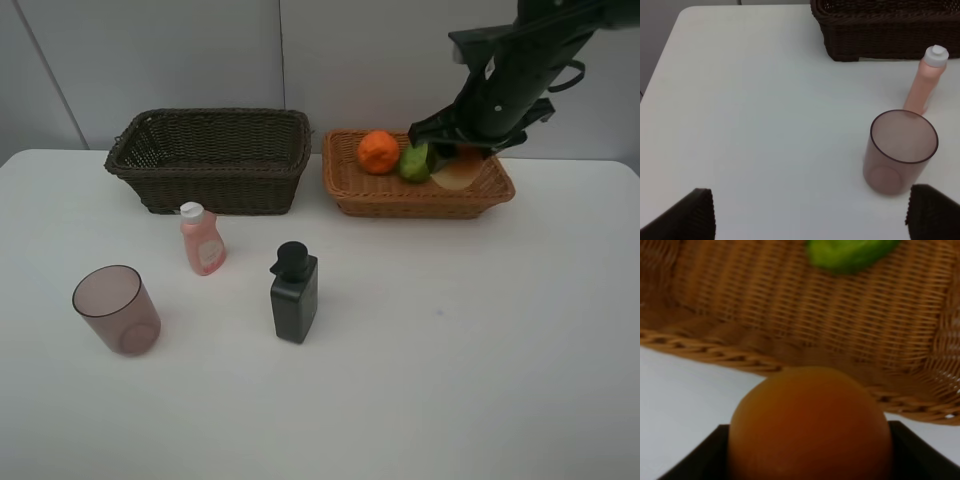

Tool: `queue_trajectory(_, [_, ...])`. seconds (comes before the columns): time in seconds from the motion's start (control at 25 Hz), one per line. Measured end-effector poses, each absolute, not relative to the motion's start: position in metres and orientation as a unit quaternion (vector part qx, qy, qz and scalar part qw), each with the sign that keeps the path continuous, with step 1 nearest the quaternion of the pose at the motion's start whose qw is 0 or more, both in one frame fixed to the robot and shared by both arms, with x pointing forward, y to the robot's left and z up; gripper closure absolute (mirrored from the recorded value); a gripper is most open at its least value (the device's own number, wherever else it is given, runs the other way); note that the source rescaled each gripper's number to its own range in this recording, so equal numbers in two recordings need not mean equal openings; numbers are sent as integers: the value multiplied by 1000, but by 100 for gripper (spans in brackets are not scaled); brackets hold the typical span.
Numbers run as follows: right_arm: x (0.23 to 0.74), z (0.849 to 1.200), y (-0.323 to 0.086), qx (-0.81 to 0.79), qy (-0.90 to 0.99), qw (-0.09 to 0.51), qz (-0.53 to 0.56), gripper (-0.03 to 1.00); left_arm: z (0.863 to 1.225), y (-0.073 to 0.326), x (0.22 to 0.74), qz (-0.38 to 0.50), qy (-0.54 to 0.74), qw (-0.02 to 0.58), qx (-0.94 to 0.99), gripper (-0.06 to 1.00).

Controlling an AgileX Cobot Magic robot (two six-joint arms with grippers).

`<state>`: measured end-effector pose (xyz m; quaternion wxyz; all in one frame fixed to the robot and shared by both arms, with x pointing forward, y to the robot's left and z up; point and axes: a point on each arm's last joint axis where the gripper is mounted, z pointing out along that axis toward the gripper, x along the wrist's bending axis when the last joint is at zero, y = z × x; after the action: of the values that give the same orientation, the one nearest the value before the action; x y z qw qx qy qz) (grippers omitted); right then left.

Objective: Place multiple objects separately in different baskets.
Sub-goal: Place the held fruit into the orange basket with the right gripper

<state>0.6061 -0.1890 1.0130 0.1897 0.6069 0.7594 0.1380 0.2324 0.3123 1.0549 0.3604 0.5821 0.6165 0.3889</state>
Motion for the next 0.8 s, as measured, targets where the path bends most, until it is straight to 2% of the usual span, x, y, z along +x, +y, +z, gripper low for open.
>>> queue_trajectory(0.56, [667, 967, -221, 624, 709, 236, 226, 97, 1055, 312, 232, 389, 616, 360, 582, -4])
queue_trajectory(0.8, [672, 946, -220, 627, 712, 227, 220, 97, 1055, 312, 232, 389, 616, 360, 582, -4])
